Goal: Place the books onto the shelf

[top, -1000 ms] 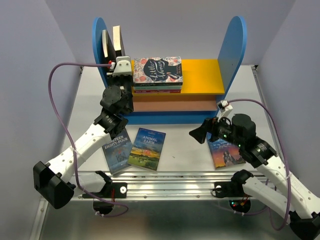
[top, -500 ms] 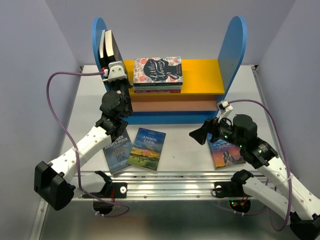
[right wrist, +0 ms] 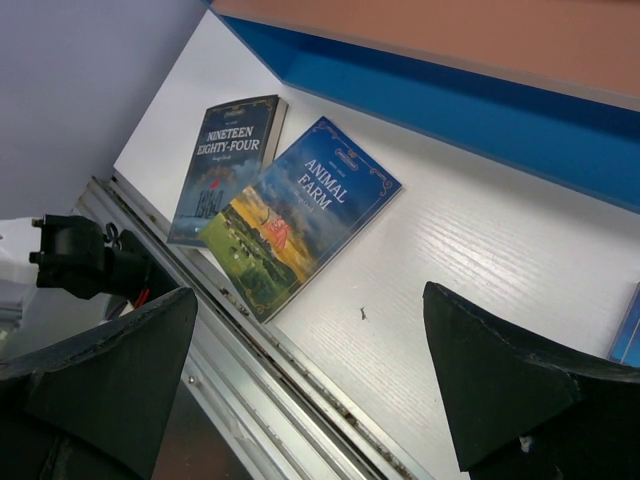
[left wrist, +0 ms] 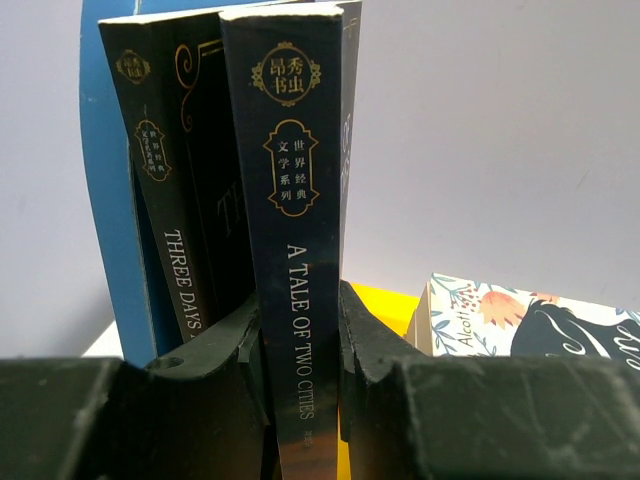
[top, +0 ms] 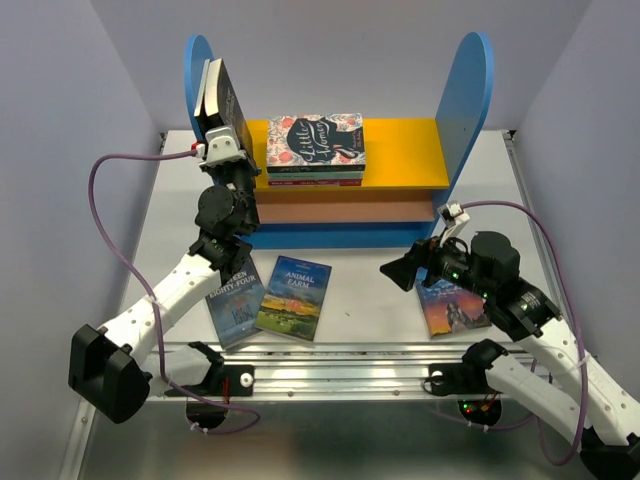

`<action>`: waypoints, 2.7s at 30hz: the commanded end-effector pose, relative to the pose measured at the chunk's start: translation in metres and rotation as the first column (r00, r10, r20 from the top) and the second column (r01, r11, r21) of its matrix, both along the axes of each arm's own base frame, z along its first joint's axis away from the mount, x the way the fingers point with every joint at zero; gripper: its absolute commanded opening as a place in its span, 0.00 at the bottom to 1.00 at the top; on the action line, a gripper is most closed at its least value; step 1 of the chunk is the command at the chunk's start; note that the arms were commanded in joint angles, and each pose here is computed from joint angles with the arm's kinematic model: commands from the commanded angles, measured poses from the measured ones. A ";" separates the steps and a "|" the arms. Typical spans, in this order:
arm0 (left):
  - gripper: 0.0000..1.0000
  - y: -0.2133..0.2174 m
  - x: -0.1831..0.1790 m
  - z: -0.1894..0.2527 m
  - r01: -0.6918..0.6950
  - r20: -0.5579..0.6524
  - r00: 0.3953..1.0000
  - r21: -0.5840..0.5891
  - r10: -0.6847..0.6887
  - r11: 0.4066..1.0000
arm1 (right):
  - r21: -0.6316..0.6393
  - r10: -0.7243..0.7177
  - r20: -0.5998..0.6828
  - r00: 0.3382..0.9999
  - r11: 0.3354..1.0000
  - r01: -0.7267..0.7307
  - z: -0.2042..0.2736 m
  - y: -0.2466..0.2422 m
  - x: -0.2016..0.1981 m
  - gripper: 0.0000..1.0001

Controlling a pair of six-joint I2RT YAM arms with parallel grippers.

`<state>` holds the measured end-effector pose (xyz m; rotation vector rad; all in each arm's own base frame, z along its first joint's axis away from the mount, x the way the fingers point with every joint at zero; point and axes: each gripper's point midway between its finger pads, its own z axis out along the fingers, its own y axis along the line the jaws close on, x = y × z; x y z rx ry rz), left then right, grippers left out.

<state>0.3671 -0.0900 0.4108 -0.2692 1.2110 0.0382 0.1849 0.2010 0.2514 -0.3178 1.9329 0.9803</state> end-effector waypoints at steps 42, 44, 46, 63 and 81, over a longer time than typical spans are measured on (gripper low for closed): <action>0.51 0.022 -0.019 0.029 0.020 0.153 0.988 -0.177 0.007 0.984 | 0.008 0.028 0.026 0.999 1.000 -0.028 0.004 0.006 0.001 1.00; 0.52 0.022 -0.022 0.030 0.035 0.158 0.987 -0.198 -0.004 0.980 | 0.005 0.030 0.023 0.999 1.000 -0.030 0.003 0.006 0.001 1.00; 0.52 0.023 -0.024 0.031 0.040 0.161 0.987 -0.213 -0.006 0.976 | 0.006 0.034 0.022 0.999 0.999 -0.035 0.003 0.007 0.000 1.00; 0.72 0.032 -0.054 0.039 0.128 0.194 0.979 -0.359 -0.061 0.925 | 0.005 0.060 0.009 0.998 0.998 -0.060 0.001 0.012 0.001 1.00; 0.99 0.042 -0.111 0.051 0.292 0.232 0.951 -0.455 -0.205 0.842 | 0.014 0.083 -0.007 0.997 0.996 -0.083 0.002 0.017 0.000 1.00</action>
